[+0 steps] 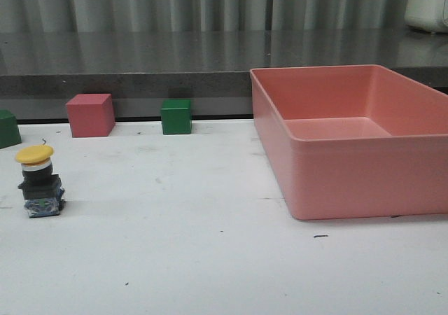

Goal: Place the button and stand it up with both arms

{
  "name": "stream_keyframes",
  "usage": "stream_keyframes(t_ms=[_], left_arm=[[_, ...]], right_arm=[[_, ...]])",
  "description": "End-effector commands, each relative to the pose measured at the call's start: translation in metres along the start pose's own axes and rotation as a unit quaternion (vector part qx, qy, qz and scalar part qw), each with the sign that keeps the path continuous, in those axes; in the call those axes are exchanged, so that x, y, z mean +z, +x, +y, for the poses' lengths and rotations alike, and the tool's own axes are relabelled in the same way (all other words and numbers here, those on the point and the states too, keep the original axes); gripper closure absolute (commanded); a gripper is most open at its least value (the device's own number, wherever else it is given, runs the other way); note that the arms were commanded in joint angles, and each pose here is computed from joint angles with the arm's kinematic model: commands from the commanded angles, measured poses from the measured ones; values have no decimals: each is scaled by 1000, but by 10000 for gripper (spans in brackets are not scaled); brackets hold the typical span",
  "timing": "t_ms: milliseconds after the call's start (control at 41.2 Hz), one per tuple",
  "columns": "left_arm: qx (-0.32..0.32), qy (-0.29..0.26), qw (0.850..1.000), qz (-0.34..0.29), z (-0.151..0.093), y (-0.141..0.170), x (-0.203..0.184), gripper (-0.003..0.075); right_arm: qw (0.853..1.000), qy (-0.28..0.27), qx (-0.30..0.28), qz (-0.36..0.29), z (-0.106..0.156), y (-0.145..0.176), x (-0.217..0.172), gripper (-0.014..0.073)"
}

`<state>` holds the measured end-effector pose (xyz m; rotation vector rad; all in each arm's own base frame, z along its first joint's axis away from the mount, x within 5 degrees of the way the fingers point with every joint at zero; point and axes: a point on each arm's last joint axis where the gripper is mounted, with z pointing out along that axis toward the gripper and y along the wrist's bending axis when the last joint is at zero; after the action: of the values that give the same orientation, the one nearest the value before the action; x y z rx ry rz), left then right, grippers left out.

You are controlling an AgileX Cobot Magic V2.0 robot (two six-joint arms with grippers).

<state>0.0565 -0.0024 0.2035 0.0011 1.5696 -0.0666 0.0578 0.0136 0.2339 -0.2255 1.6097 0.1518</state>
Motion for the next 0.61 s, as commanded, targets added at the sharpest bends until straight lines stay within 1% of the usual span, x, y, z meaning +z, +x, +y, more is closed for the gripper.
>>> stream_keyframes(t_ms=[0,73,218,436,582], left_arm=[[-10,5,999,-43,0,-3,-1,740],[-10,5,999,-43,0,-3,-1,740],[-10,5,999,-43,0,-3,-1,740],[-10,5,999,-43,0,-3,-1,740],[-10,5,999,-43,0,-3,-1,740]], right_arm=[[996,27,0,-84,-2,1,-4,663],[995,45,1,-87,-4,14,-4,663],[995,63,2,-79,-5,25,-4,663],[993,88,2,-73,-8,27,-4,663],[993,90,2,-72,-8,27,-4,663]])
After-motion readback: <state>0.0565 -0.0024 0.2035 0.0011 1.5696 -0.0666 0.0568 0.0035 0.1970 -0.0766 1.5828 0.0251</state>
